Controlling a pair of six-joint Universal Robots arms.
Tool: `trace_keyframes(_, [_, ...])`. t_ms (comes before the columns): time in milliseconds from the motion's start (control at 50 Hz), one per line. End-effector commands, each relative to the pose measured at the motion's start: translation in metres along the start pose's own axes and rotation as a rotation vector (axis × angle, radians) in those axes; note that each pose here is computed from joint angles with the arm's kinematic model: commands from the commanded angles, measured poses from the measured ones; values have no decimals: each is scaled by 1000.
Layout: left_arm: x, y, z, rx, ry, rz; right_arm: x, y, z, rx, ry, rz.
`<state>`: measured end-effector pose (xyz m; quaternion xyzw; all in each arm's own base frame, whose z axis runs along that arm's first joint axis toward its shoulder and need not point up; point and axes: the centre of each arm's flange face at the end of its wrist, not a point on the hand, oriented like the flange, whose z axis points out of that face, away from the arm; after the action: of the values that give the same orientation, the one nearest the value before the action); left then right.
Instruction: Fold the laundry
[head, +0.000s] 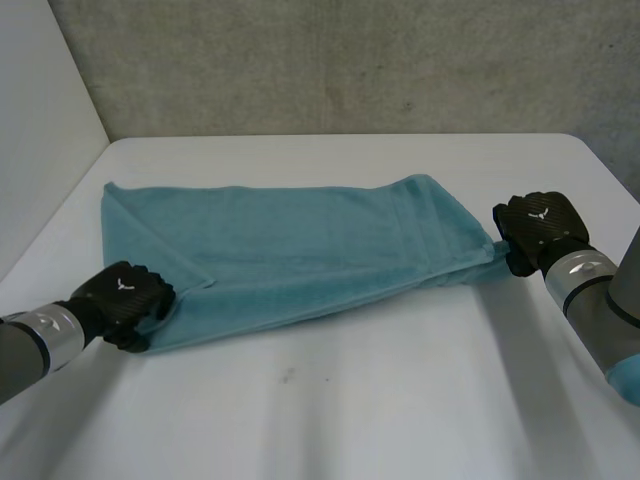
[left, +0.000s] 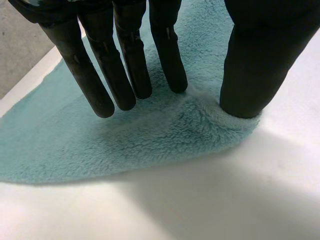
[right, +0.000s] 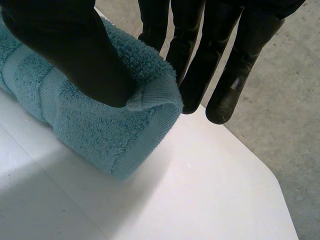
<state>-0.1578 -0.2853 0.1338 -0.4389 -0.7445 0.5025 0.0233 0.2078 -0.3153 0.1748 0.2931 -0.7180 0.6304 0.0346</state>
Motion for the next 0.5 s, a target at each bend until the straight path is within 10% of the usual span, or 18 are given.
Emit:
trace_keyframes(20, [-8, 5, -3, -13, -22, 93, 5, 1, 2, 0, 13, 2])
trace_keyframes(200, [-15, 8, -3, -31, -45, 193, 5, 0, 3, 1, 14, 0])
trace_keyframes(500, [-54, 10, 0, -59, -295, 69, 3, 1, 2, -1, 8, -9])
